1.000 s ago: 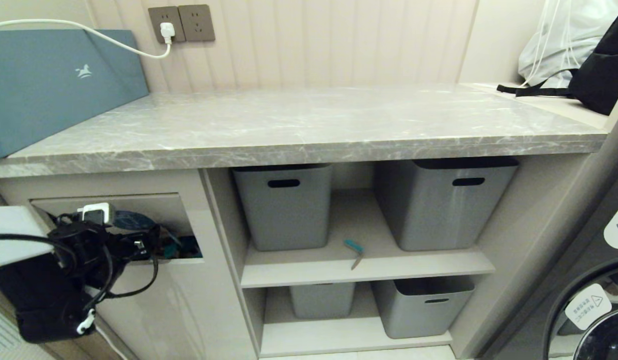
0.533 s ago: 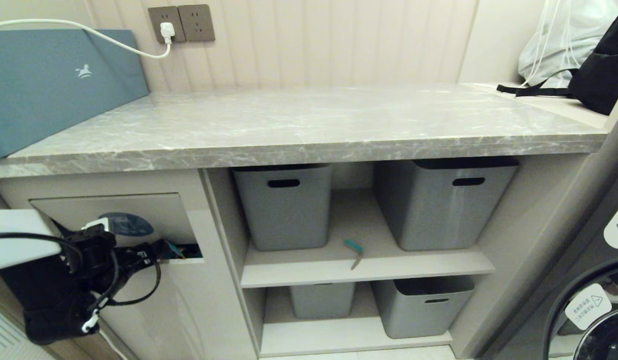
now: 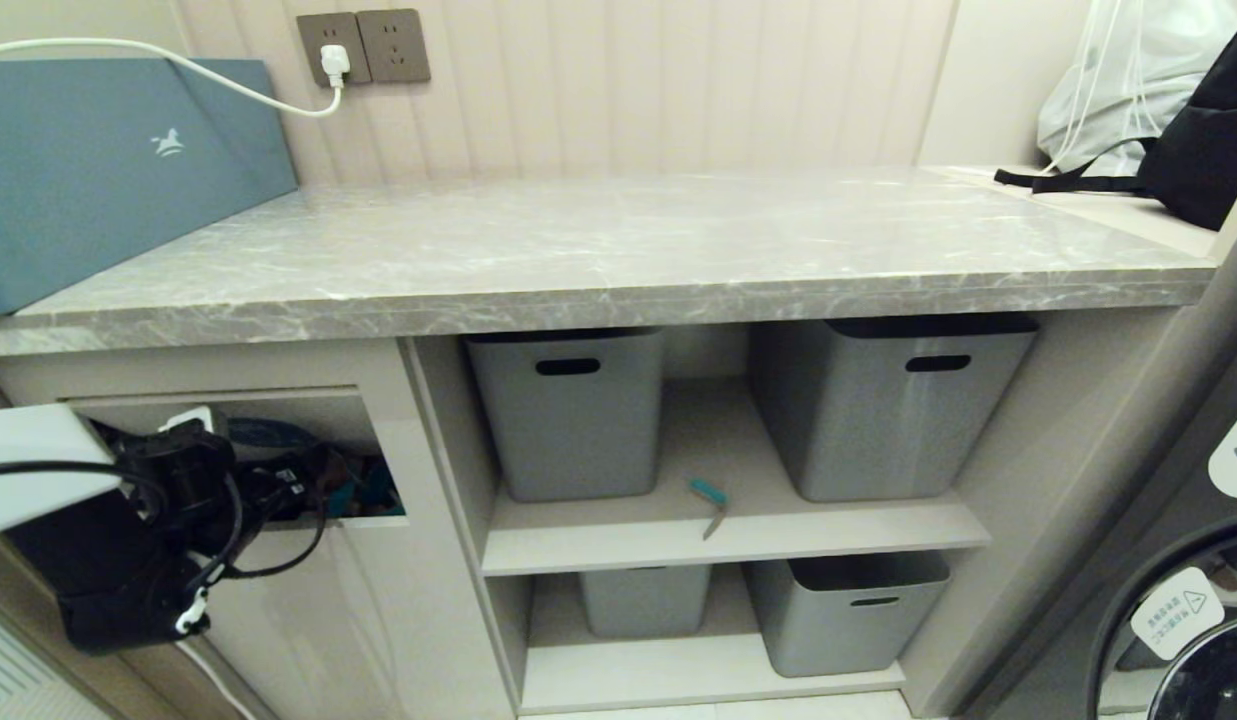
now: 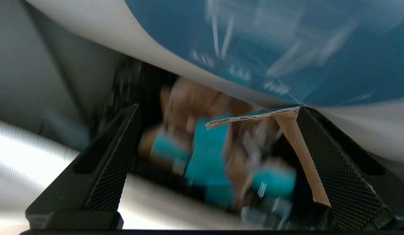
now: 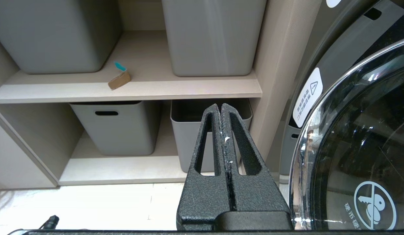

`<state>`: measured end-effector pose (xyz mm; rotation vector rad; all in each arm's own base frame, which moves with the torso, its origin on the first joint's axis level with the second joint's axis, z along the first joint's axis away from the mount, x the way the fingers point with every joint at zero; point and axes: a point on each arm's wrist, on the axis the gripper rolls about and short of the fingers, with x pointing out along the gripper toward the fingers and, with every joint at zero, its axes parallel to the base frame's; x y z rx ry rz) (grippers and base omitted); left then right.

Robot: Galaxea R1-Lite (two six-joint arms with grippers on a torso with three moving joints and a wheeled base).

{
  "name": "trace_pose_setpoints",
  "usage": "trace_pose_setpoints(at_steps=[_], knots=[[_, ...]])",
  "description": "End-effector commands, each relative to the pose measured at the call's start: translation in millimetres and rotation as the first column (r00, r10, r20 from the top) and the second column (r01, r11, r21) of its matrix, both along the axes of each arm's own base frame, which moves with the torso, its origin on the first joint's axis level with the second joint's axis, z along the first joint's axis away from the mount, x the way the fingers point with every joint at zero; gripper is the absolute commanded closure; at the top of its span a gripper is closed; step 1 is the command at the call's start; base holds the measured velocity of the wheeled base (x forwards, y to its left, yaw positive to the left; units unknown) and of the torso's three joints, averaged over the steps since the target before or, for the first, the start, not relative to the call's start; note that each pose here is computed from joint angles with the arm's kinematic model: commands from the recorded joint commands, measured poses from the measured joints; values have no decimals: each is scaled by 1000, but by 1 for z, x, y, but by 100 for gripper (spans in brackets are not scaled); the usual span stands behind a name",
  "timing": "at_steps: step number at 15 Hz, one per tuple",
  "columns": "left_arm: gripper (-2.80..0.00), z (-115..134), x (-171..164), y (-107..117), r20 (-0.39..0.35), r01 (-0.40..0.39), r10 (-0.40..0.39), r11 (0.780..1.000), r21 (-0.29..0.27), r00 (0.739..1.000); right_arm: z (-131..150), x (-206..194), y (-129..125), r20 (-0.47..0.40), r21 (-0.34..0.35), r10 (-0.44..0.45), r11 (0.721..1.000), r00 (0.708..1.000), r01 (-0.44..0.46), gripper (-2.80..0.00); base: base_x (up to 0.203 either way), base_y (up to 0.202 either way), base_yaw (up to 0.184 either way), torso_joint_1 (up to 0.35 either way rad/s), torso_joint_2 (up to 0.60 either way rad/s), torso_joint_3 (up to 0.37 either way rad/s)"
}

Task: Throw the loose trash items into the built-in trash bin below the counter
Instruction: Put the garbage in the trash can

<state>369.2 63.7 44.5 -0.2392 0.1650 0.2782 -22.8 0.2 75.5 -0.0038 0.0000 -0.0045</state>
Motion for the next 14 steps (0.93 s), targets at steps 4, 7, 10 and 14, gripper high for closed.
trace_pose_setpoints(at_steps=[4, 7, 10, 14], knots=[[-280, 8, 9, -13, 109, -7, 37, 965, -262, 993, 0, 0, 0, 0, -1, 0, 1000, 1000, 0, 0, 0, 0, 0, 0, 0, 0], [-280, 11, 10, -27, 154, 3, 81, 878, -478, 985, 0, 0, 0, 0, -1, 0, 1000, 1000, 0, 0, 0, 0, 0, 0, 0, 0], [-280, 7, 5, -38, 132, -13, 99, 845, -534, 986, 0, 0, 0, 0, -1, 0, 1000, 1000, 0, 0, 0, 0, 0, 0, 0, 0], [-280, 10, 3, -40, 139, -9, 101, 838, -546, 985, 0, 0, 0, 0, -1, 1, 1000, 1000, -1, 0, 0, 0, 0, 0, 0, 0]])
